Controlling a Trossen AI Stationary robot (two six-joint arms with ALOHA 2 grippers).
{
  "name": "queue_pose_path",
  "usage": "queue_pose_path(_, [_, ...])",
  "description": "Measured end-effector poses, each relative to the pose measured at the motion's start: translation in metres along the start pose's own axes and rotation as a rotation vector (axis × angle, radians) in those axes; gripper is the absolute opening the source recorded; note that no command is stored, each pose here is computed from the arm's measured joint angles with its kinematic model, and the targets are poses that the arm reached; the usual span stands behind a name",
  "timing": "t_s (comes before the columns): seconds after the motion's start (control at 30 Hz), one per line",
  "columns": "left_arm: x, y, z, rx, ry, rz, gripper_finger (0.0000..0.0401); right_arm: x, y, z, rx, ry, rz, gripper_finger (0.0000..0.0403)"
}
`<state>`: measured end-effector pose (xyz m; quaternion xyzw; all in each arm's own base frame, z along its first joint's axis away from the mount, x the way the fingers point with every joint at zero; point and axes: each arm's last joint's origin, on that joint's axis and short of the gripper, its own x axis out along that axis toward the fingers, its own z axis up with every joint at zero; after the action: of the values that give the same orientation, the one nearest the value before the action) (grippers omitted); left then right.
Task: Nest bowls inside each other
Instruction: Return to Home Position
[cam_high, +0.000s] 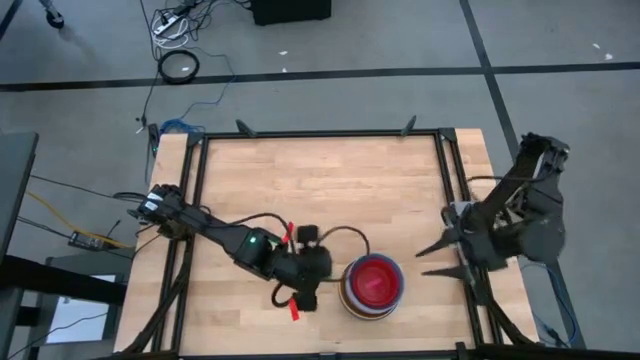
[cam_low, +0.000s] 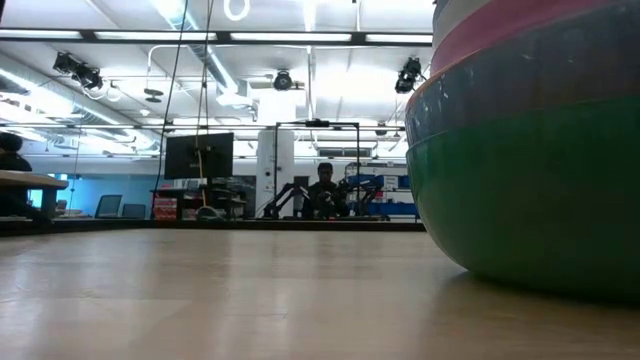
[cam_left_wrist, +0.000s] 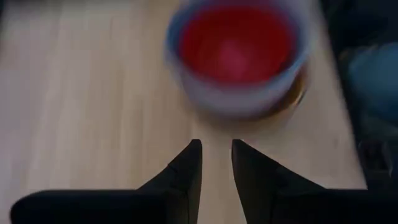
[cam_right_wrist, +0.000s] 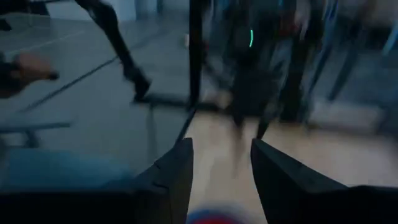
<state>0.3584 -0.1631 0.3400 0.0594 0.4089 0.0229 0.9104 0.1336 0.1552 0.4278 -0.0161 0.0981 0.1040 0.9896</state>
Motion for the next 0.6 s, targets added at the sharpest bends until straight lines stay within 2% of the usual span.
queue_pose_path(0.07, [-0.006,0.002,0.02,0.093,-0.198,-0.022,0.0096,0.004,-0.008,0.014,-0.097,-0.105,-0.034,0.0149])
queue_pose_path(0.13, [-0.021,0.022,0.048,0.186,-0.444,-0.092,0.0096,0.012,-0.026,0.028,-0.169,-0.201,-0.037,0.0149])
queue_pose_path(0.2, [-0.037,0.051,0.069,0.246,-0.657,-0.191,0.0096,0.022,-0.047,0.037,-0.217,-0.279,0.05,0.0149])
queue_pose_path(0.27, [-0.048,0.084,0.079,0.251,-0.785,-0.292,0.0096,0.033,-0.07,0.039,-0.227,-0.299,0.142,0.0149])
queue_pose_path(0.33, [-0.052,0.11,0.081,0.221,-0.819,-0.34,0.0096,0.045,-0.093,0.036,-0.224,-0.271,0.189,0.0149])
queue_pose_path(0.47, [-0.057,0.152,0.074,0.147,-0.752,-0.291,0.0096,0.053,-0.138,0.022,-0.191,-0.121,0.121,0.0149])
queue_pose_path(0.6, [-0.081,0.179,0.059,0.128,-0.713,-0.235,0.0096,0.021,-0.16,0.02,-0.168,-0.097,0.094,0.0149])
